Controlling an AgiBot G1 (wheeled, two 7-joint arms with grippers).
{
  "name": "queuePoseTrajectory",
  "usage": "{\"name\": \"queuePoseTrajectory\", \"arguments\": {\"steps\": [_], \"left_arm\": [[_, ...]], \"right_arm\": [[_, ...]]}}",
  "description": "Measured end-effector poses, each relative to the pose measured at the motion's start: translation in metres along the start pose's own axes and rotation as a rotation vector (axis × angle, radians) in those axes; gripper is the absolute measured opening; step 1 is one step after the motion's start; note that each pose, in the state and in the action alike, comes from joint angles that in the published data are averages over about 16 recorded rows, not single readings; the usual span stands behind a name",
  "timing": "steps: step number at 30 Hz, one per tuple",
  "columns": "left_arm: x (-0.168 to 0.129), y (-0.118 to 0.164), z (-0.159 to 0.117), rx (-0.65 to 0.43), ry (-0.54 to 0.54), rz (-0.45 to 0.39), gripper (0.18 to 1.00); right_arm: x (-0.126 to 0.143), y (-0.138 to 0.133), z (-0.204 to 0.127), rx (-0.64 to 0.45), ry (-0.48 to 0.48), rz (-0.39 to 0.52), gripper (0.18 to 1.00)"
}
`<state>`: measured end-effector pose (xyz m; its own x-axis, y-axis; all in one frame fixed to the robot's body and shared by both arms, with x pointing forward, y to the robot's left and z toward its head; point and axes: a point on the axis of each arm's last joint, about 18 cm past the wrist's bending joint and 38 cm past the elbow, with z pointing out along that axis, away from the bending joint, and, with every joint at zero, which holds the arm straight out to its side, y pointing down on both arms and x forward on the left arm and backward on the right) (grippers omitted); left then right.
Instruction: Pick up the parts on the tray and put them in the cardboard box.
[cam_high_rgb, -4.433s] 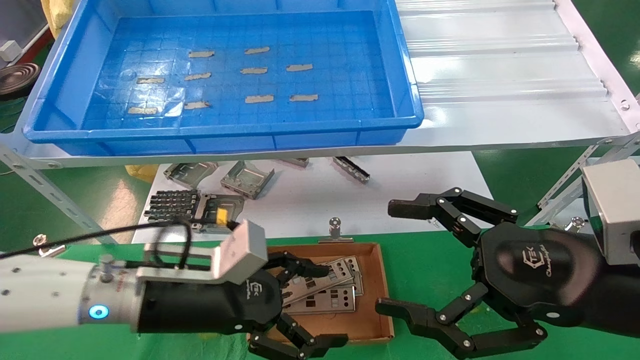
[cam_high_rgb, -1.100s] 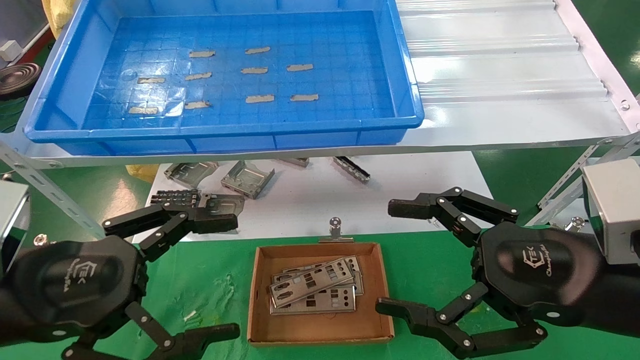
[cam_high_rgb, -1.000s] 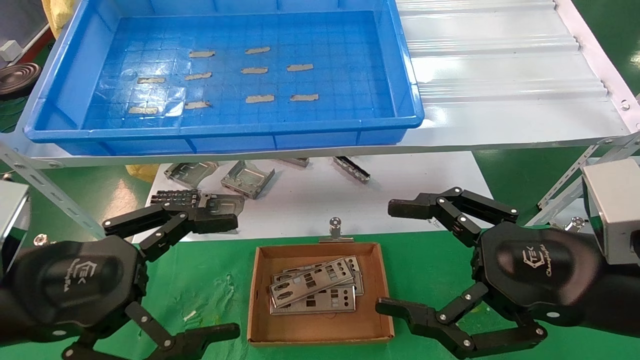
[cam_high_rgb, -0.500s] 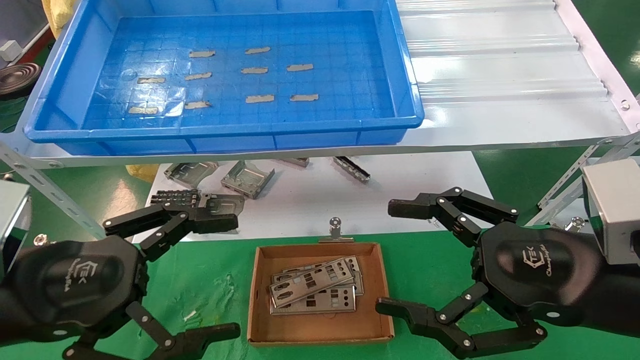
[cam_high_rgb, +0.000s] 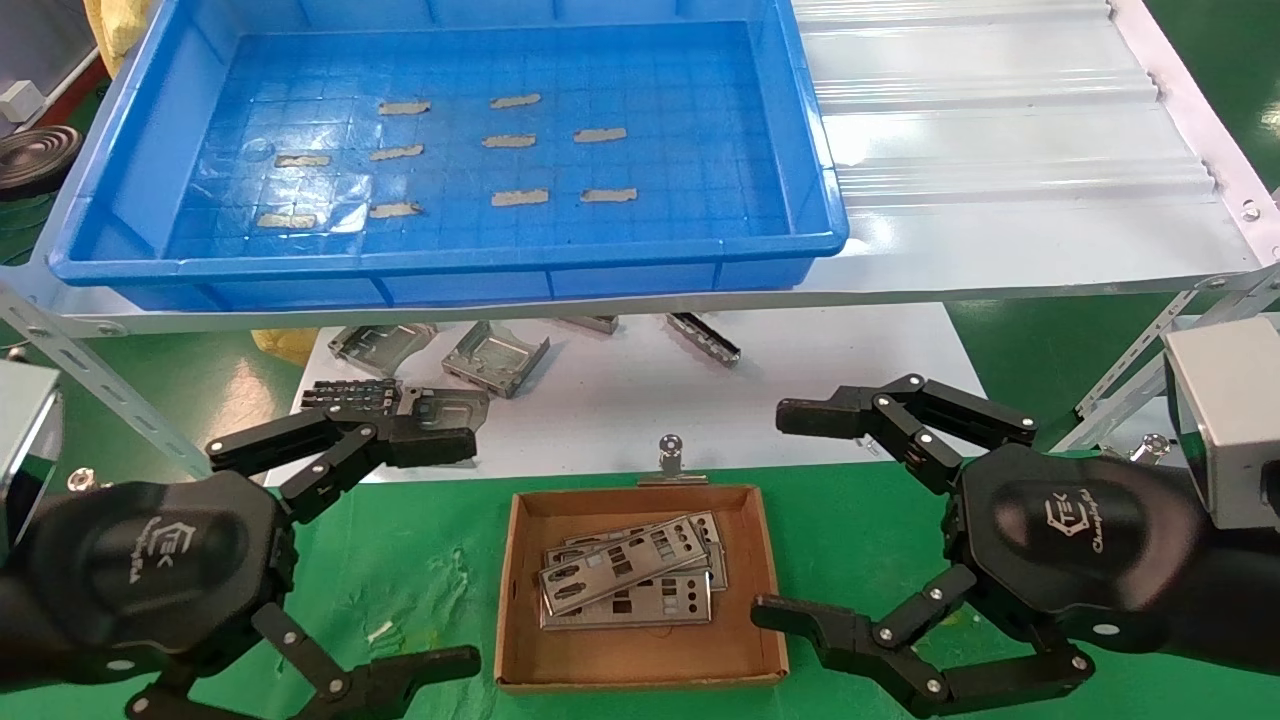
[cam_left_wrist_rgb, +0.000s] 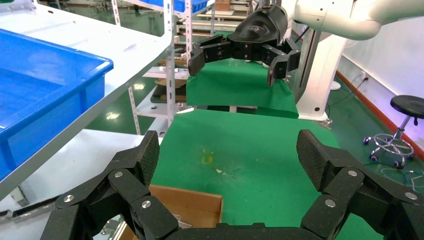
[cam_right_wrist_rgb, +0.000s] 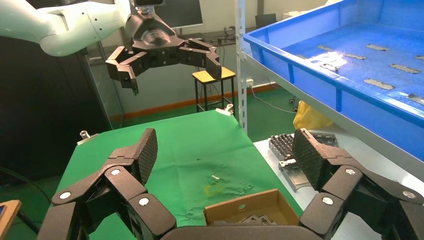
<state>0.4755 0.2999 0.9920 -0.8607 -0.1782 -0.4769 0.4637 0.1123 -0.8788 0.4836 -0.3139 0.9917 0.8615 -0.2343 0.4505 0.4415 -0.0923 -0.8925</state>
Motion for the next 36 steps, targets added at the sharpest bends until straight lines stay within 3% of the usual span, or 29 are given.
{"name": "queuePoseTrajectory", "arguments": {"steps": [36], "left_arm": [[0.0,0.0,0.0,0.0,0.0,0.0,1.001]], "right_arm": [[0.0,0.0,0.0,0.0,0.0,0.0,1.0]]}}
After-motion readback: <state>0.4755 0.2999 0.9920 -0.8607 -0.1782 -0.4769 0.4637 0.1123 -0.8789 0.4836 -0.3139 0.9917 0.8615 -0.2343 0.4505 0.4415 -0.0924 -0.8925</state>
